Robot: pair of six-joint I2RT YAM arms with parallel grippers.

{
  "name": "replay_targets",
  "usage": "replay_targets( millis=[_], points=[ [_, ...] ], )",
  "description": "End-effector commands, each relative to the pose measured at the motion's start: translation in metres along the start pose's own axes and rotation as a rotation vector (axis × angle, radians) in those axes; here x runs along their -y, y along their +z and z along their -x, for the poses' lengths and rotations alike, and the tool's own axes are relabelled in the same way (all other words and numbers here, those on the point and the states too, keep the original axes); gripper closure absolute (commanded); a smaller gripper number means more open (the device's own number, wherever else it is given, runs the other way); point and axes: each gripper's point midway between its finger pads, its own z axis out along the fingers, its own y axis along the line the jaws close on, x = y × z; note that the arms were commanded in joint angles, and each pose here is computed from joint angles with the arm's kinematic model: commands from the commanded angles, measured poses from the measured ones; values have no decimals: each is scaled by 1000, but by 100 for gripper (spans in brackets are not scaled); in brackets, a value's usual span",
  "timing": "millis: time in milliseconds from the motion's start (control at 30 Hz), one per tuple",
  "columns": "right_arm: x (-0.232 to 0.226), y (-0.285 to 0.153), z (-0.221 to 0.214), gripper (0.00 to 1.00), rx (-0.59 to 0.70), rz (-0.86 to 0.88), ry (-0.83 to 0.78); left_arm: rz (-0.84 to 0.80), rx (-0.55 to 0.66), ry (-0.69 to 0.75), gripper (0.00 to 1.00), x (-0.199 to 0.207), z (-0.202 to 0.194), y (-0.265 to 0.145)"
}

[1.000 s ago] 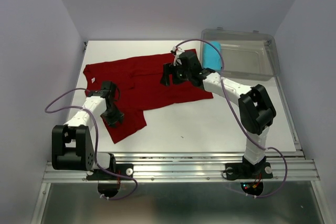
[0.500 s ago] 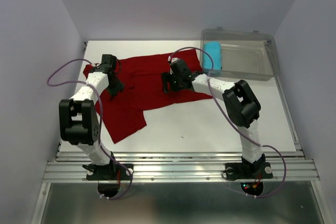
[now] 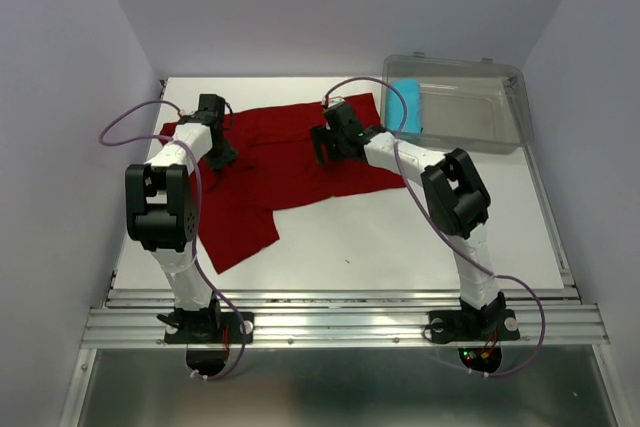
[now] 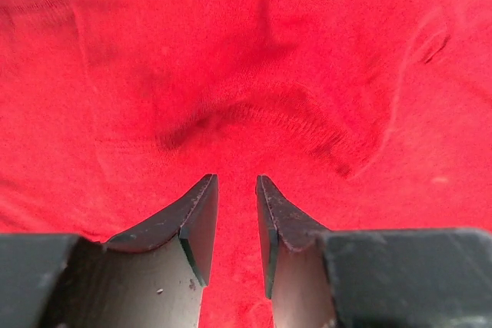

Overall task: Roll the t-shirts
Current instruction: Fold the T-shirt at the center of the board.

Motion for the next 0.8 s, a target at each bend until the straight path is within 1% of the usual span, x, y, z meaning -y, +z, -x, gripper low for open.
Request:
replay_targets(
  millis=[0,33,67,133,233,267,400,567,633,767],
  points=[
    [5,-12,62,17,145,-25,-20,3,99,5,62,-4,36,-25],
    [11,-14,77,17,174,-37,-9,3,96,3,62,-5,37,-25],
    [12,-10,80,17,177,-44,-11,-3,92,-1,62,-5,38,-24],
    [29,-12,103,16,219,-68,19,-16,79,0,62,-4,35,-23],
    [46,-2,112,16,227,-96,46,-23,71,4,62,-3,32,-21],
    [59,-2,120,16,236,-113,64,-25,71,4,62,-3,32,-21],
    [98,11,118,16,218,-181,98,-13,63,13,62,-6,29,-18],
    [140,9,112,16,203,-248,152,-13,61,16,62,-6,28,-17],
    [149,6,110,16,199,-264,161,-12,60,16,62,-6,28,-16],
    [149,2,112,16,203,-266,145,-7,54,13,62,-6,28,-13]
  ],
)
